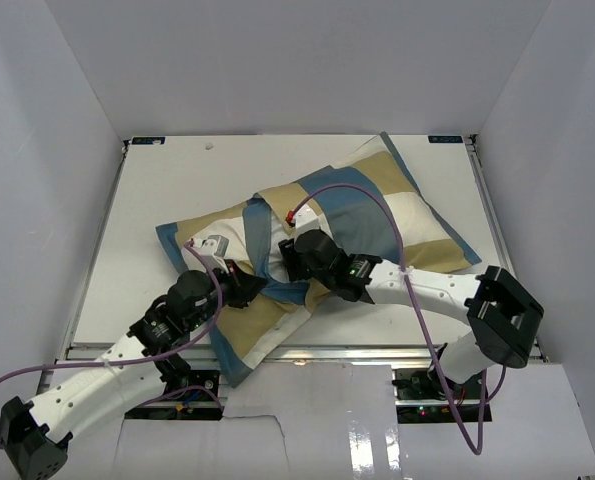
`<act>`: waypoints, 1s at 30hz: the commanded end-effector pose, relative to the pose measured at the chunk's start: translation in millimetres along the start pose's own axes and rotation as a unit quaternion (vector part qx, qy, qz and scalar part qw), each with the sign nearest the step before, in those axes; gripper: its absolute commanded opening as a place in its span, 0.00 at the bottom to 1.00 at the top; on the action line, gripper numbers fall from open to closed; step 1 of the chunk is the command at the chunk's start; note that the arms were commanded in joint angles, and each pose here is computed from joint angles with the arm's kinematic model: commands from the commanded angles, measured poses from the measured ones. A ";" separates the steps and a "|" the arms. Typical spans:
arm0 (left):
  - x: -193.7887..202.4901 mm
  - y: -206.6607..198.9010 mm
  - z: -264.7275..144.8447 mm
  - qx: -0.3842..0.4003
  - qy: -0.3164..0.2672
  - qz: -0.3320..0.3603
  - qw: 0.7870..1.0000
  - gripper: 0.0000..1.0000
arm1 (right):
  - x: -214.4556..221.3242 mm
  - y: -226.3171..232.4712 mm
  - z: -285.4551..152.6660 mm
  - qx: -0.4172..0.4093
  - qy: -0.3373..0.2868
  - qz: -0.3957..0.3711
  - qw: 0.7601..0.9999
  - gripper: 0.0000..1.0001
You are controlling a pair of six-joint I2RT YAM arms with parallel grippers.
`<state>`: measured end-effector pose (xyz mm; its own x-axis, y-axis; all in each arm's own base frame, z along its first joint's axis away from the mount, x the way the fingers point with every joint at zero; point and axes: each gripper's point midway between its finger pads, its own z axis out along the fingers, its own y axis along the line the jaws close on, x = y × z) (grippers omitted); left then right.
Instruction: Remove the pillowcase from the pillow
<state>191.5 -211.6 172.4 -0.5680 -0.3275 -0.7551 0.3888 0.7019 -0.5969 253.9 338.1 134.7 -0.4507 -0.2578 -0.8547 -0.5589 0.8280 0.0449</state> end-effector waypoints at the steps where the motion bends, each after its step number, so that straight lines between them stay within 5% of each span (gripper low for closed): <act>1: 1.3 -12.8 -8.7 0.023 0.018 -0.011 1.000 0.00 | -2.9 -37.9 19.2 0.086 -0.003 0.031 0.996 0.59; 2: 0.0 -11.8 -9.7 0.019 0.015 -0.013 1.000 0.00 | 3.5 -43.0 24.7 0.094 0.005 0.034 0.995 0.43; 4: -1.8 -9.7 -12.0 0.010 0.014 -0.014 1.000 0.00 | 10.1 -58.5 30.2 0.114 0.015 0.048 0.992 0.26; 5: -2.7 -8.3 -12.5 0.004 0.014 -0.013 1.000 0.00 | 11.6 -65.9 32.6 0.125 0.016 0.054 0.991 0.08; 15: -20.4 -23.0 -1.3 -0.002 0.031 0.025 0.999 0.00 | 43.4 -169.4 -20.6 0.222 0.004 0.191 0.956 0.08; 21: -32.9 -67.5 25.6 0.073 0.063 0.054 0.994 0.00 | 48.8 -180.8 -70.6 0.220 -0.055 0.235 0.945 0.08; 26: -24.7 -52.3 25.7 0.045 0.061 0.036 0.996 0.00 | 35.0 -177.2 -96.0 0.197 -0.088 0.234 0.948 0.08; 30: -0.5 -0.9 12.8 -0.046 0.057 0.012 0.997 0.00 | 28.5 -180.3 -101.6 0.202 -0.097 0.227 0.948 0.08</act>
<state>201.2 -254.5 195.4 -0.6435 -0.2025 -0.7381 0.4564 0.6726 -0.5825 255.5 180.5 158.7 -0.5010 0.2589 -0.8258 -0.1862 0.8996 0.3950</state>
